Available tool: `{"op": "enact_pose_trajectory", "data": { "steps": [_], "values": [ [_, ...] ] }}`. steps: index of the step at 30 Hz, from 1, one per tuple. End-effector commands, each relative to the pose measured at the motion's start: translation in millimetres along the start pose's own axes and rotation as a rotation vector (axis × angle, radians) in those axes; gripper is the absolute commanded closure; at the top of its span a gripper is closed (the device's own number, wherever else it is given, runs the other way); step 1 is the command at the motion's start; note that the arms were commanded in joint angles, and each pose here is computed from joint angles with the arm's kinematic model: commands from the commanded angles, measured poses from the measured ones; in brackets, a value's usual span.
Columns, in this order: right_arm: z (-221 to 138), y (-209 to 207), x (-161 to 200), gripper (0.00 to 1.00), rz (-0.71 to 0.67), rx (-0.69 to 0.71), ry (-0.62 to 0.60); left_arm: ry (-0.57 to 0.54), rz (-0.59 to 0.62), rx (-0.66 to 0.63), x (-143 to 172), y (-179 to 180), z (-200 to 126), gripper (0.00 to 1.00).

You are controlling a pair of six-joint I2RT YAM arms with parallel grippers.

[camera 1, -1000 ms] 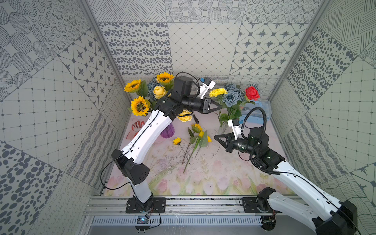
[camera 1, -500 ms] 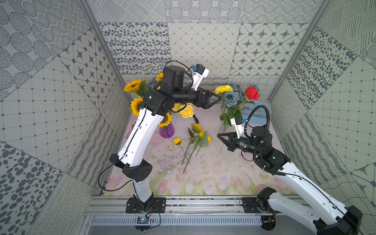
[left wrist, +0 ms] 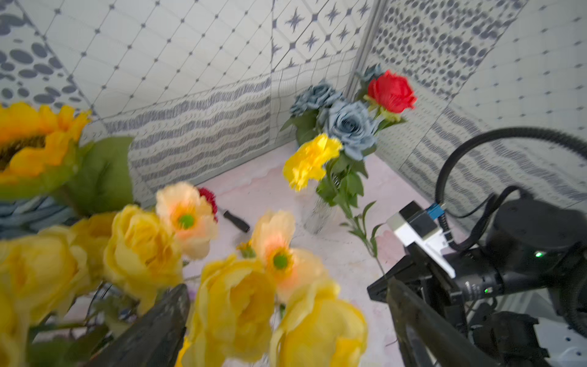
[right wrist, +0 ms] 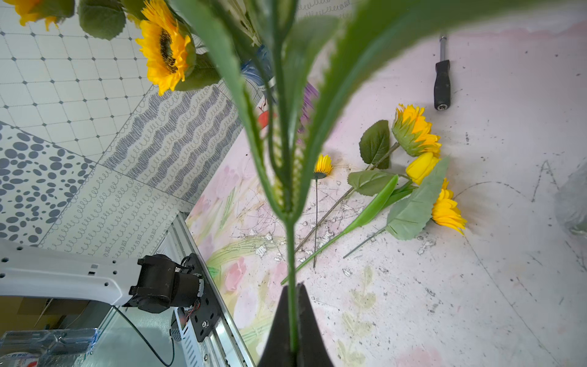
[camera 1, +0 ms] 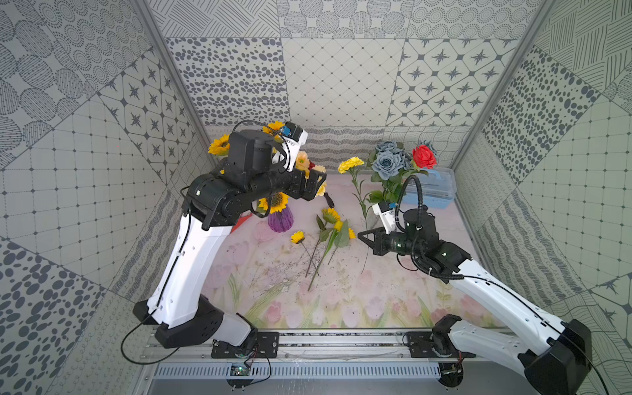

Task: Pick out yellow flowers from the vase
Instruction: Place the flower at the center of the board.

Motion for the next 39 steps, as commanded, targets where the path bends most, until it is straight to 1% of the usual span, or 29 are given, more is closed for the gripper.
{"op": "enact_pose_trajectory", "data": {
  "steps": [1,8,14,17,20,23,26,30,33,36,39],
  "values": [
    [15.9,-7.8,-2.2,1.00,0.012,0.016,-0.033,0.006,0.036,-0.262,34.4,15.7,-13.8,0.02],
    [56.4,-28.5,5.0,1.00,0.075,0.062,0.034,0.063,-0.011,-0.308,81.8,14.2,-19.8,0.02],
    [85.3,-46.8,16.9,1.00,0.123,0.125,0.124,0.066,-0.063,-0.289,127.6,8.6,2.7,0.02],
    [91.1,-49.2,19.0,1.00,0.133,0.134,0.142,0.055,-0.083,-0.289,136.6,7.8,7.7,0.02],
    [97.3,-53.4,19.6,1.00,0.140,0.161,0.153,0.031,-0.097,-0.254,137.7,5.2,9.0,0.02],
    [108.1,-60.4,22.9,1.00,0.159,0.181,0.187,0.042,-0.119,-0.239,142.2,4.0,16.1,0.02],
    [121.5,-66.4,31.1,1.00,0.171,0.180,0.235,0.065,-0.140,-0.229,154.0,2.4,26.0,0.02],
    [134.9,-72.9,38.2,1.00,0.161,0.187,0.258,0.071,-0.185,-0.255,171.9,2.4,29.8,0.02],
    [139.9,-76.8,38.2,1.00,0.141,0.208,0.253,0.050,-0.222,-0.284,184.4,2.8,25.8,0.02],
    [144.2,-79.6,37.1,0.95,0.118,0.220,0.254,0.040,-0.246,-0.296,196.2,2.5,25.5,0.02],
    [148.3,-81.1,36.8,0.89,0.112,0.221,0.260,0.063,-0.258,-0.257,204.9,-0.8,36.3,0.02]
  ]
}}
Point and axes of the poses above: each gripper's point midway between its finger pads, its own z axis out along the fingers, its own y axis along the line the jaws close on, x = y × z, the point moved 10 cm from there along -z, back along the fingers, and after that the axes turned 9 degrees about z, right-handed, at the moved point
